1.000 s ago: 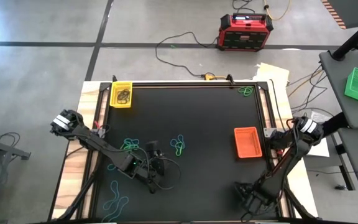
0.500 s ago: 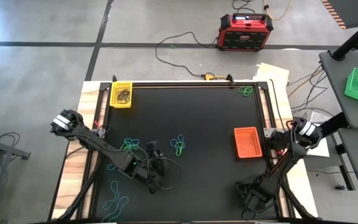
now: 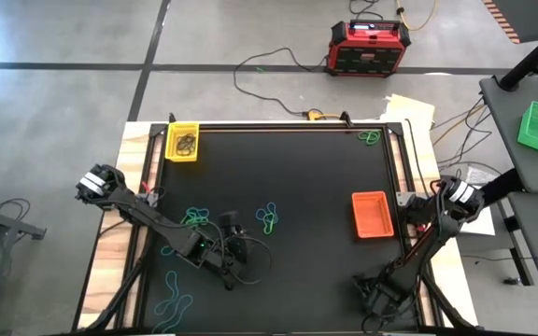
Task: Sort rubber bands into baskets
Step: Put the purple rubber band into the yellow bin
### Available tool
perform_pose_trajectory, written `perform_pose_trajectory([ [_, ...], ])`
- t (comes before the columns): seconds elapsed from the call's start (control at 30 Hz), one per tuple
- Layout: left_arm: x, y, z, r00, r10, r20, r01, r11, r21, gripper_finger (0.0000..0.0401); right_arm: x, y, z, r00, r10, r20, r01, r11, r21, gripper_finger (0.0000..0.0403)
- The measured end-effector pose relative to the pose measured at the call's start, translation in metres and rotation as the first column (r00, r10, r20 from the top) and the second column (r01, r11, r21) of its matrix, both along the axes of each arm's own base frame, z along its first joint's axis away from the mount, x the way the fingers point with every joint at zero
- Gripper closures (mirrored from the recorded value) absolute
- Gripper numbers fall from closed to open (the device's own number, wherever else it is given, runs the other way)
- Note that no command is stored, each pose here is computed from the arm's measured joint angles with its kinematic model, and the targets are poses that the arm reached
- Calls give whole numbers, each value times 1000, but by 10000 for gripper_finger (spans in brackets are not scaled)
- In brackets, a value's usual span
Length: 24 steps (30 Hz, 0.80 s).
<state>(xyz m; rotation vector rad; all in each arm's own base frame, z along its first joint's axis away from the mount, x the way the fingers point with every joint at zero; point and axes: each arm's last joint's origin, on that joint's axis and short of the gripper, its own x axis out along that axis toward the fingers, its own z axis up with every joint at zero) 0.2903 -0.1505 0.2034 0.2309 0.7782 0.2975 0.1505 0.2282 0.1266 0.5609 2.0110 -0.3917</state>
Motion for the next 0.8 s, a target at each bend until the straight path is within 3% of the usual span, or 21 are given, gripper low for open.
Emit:
perform_pose_trajectory([
  [0.5, 0, 0, 0, 1000, 0, -1, 0, 1000, 0, 223, -2, -8, -5, 999, 34, 26, -34, 999, 16, 394],
  [0.8, 0, 0, 0, 1000, 0, -1, 0, 1000, 1, 223, 17, -12, 10, 978, 93, 189, -72, 990, -117, 394],
])
